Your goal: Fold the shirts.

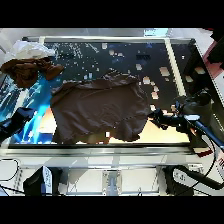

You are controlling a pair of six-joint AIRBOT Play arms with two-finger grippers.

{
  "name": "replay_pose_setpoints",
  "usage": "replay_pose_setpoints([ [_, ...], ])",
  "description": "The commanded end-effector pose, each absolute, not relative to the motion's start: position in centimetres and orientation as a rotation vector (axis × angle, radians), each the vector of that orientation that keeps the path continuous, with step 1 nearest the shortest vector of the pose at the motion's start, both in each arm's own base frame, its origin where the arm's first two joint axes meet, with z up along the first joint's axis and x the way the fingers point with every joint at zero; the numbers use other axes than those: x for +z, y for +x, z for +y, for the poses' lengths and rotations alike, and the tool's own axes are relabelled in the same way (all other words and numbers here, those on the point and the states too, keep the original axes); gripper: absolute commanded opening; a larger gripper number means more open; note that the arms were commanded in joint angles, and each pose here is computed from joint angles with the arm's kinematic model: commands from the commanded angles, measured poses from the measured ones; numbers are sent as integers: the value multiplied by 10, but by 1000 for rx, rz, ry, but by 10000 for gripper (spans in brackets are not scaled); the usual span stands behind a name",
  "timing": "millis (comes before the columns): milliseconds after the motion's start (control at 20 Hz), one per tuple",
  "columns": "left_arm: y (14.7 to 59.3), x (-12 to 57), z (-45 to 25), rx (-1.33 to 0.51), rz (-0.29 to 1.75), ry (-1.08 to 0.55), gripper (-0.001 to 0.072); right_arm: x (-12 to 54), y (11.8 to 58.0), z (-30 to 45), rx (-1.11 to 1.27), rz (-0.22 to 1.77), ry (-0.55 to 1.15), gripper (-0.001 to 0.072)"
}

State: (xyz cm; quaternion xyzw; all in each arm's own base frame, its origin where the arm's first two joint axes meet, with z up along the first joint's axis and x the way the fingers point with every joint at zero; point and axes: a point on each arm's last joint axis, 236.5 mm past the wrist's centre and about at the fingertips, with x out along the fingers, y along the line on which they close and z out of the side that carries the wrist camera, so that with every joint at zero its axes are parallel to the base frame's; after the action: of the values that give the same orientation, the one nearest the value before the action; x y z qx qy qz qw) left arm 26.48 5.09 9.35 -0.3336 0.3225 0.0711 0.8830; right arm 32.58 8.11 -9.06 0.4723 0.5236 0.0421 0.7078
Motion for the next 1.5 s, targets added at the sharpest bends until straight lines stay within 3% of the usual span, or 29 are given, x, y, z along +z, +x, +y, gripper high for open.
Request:
replay_pose_setpoints([
  [0,265,94,49,131,670,-679,621,-101,326,82,70,1174,1076,405],
  [350,266,96,49,120,664,-647,622,-110,337,103,69,1154,1060,396],
  [550,263,91,49,116,685,-622,621,-105,341,107,105,1130,1061,71],
  [600,259,86,56,172,703,-664,621,-100,344,109,125,1111,1067,26],
  [800,224,21,73,409,867,-828,621,-76,357,122,249,1022,1084,26],
  [1050,210,-53,15,339,977,-1134,621,-58,348,143,406,1016,1066,26],
  [1450,202,-71,9,417,1001,-1263,620,-52,345,149,479,997,1015,26],
])
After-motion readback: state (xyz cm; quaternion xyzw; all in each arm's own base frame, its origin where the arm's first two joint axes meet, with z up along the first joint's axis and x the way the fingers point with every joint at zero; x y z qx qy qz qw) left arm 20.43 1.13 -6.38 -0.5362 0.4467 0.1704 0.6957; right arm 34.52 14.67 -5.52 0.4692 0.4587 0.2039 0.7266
